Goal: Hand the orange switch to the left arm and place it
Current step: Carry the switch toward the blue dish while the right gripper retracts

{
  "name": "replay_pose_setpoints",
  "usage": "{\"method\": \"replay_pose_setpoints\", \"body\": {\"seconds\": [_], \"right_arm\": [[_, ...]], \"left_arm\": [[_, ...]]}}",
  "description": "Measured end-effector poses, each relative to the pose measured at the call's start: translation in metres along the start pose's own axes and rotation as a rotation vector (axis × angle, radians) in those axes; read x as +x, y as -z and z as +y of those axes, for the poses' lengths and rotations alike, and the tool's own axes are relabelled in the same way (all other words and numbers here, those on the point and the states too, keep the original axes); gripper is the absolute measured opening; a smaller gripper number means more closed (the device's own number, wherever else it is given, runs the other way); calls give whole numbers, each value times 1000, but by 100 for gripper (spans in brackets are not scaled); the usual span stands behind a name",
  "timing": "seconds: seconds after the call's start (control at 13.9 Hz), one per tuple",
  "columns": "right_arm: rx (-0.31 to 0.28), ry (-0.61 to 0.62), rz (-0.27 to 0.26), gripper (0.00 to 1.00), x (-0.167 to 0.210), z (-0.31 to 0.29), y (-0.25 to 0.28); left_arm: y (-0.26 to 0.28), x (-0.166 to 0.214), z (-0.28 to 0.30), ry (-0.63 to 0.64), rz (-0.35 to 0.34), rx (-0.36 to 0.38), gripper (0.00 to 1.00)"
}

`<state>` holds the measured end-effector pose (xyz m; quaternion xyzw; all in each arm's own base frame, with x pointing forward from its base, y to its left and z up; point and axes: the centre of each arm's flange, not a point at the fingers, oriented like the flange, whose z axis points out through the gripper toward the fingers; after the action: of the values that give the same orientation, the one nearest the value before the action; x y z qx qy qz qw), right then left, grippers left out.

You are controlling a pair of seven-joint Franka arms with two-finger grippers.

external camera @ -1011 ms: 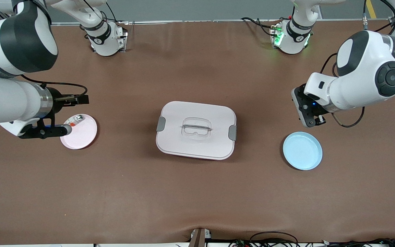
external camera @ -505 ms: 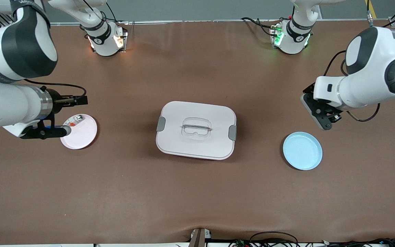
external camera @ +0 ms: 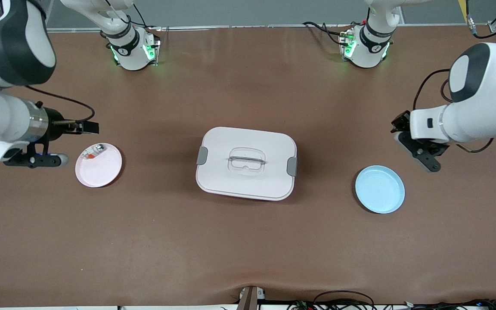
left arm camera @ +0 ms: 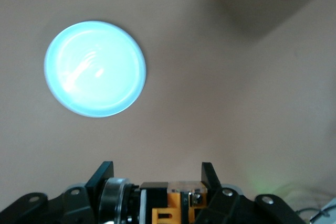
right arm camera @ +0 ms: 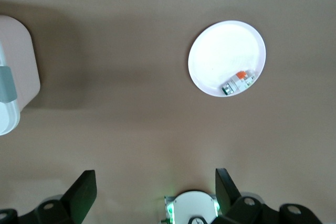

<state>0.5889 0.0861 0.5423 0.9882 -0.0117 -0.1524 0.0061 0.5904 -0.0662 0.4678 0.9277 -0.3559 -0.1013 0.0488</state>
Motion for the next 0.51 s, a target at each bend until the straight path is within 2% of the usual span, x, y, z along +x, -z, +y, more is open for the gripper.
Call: {"method": "replay_pose_setpoints", "body": {"seconds": [0.22,0.51], "right_arm": [[-2,-3,33,100,-14,1,9],[1,-24,46,100,-13,12,12]], "left_arm": [[-11,-1,-28,166,13,25,73],[-32,9,-52,339,46,61,73]]}}
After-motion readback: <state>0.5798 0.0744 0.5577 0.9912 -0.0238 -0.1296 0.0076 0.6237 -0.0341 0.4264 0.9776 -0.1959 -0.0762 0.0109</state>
